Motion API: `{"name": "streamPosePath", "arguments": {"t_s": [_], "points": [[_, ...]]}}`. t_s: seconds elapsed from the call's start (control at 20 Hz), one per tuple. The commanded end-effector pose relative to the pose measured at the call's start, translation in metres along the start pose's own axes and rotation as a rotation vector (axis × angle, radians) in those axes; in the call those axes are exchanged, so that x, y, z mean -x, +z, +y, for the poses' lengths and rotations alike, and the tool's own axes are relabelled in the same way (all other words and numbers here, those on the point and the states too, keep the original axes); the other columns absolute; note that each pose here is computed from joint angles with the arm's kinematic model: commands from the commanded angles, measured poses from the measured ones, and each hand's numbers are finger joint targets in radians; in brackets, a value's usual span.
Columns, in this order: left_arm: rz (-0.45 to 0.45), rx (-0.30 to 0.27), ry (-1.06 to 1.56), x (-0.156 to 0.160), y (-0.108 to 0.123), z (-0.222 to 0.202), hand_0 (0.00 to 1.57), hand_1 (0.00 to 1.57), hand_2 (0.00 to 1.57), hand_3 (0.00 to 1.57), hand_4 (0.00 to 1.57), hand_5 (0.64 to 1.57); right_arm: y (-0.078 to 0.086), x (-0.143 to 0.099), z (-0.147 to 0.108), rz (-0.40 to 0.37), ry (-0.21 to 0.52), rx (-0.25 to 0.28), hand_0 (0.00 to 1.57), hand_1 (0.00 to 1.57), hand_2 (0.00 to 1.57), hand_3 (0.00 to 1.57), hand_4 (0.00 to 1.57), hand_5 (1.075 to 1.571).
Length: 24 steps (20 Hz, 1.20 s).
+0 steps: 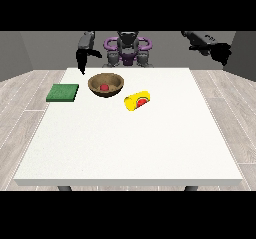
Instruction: Pick the cup and pour the ball into the bowl, then pick the bowl and place it on the pad
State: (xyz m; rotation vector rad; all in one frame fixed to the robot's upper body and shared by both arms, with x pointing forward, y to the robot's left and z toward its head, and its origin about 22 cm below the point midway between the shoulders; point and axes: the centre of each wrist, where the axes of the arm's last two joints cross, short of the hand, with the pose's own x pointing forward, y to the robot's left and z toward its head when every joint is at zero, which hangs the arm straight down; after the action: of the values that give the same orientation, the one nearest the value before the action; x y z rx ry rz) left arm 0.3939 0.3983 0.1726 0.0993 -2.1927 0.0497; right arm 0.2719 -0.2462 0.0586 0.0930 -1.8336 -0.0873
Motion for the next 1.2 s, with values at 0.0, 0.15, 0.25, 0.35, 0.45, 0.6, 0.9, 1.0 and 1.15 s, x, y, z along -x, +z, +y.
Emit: {"name": "streamPosePath", "arguments": {"t_s": [0.0,0.15,0.25,0.35,0.45,0.6,0.9,1.0,1.15], "points": [[-0.008,0.053,-0.038,-0.041,-0.030,0.002,0.00,0.00,0.00,0.00,0.00,1.523,-0.010,0.035,-0.011,0.037,-0.037,0.031,0.00,0.00,0.00,0.00,0.39,1.570],[-0.018,0.041,-0.068,-0.048,-0.033,0.007,0.00,0.00,0.00,0.00,0.00,1.533,-0.019,0.045,-0.023,0.072,-0.048,0.035,0.00,0.00,0.00,0.00,0.34,1.571],[-0.038,0.004,-0.069,-0.072,-0.042,0.027,0.00,0.00,0.00,0.00,0.00,1.544,-0.019,0.049,-0.035,0.064,-0.056,0.025,0.00,0.00,0.00,0.00,0.32,1.571],[-0.030,0.024,-0.069,-0.083,-0.050,0.018,0.00,0.00,0.00,0.00,0.00,1.548,-0.019,0.066,-0.044,0.089,-0.045,0.024,0.00,0.00,0.00,0.00,0.28,1.571],[-0.063,0.041,-0.068,-0.090,-0.051,0.018,0.00,0.00,0.00,0.00,0.00,1.545,-0.012,0.087,-0.043,0.115,-0.064,0.055,0.00,0.00,0.00,0.00,0.29,1.570],[-0.077,0.049,-0.064,-0.102,-0.056,0.018,0.00,0.00,0.00,0.00,0.00,1.535,-0.012,0.101,-0.041,0.152,-0.099,0.053,0.00,0.00,0.00,0.00,0.35,1.569],[-0.121,0.073,-0.042,-0.142,-0.075,0.020,0.00,0.00,0.00,0.00,0.00,1.536,-0.067,0.080,-0.034,0.136,-0.131,0.103,0.00,0.00,0.00,0.00,0.40,1.571],[-0.099,0.052,-0.051,-0.139,-0.068,0.028,0.00,0.00,0.00,0.00,0.00,1.534,-0.031,0.112,-0.046,0.159,-0.125,0.107,0.00,0.00,0.00,0.00,0.38,1.571],[-0.122,0.059,-0.004,-0.127,-0.068,0.011,0.00,0.00,0.00,0.00,0.00,1.531,-0.034,0.117,-0.038,0.134,-0.115,0.110,0.00,0.00,0.00,0.00,0.34,1.569]]}}
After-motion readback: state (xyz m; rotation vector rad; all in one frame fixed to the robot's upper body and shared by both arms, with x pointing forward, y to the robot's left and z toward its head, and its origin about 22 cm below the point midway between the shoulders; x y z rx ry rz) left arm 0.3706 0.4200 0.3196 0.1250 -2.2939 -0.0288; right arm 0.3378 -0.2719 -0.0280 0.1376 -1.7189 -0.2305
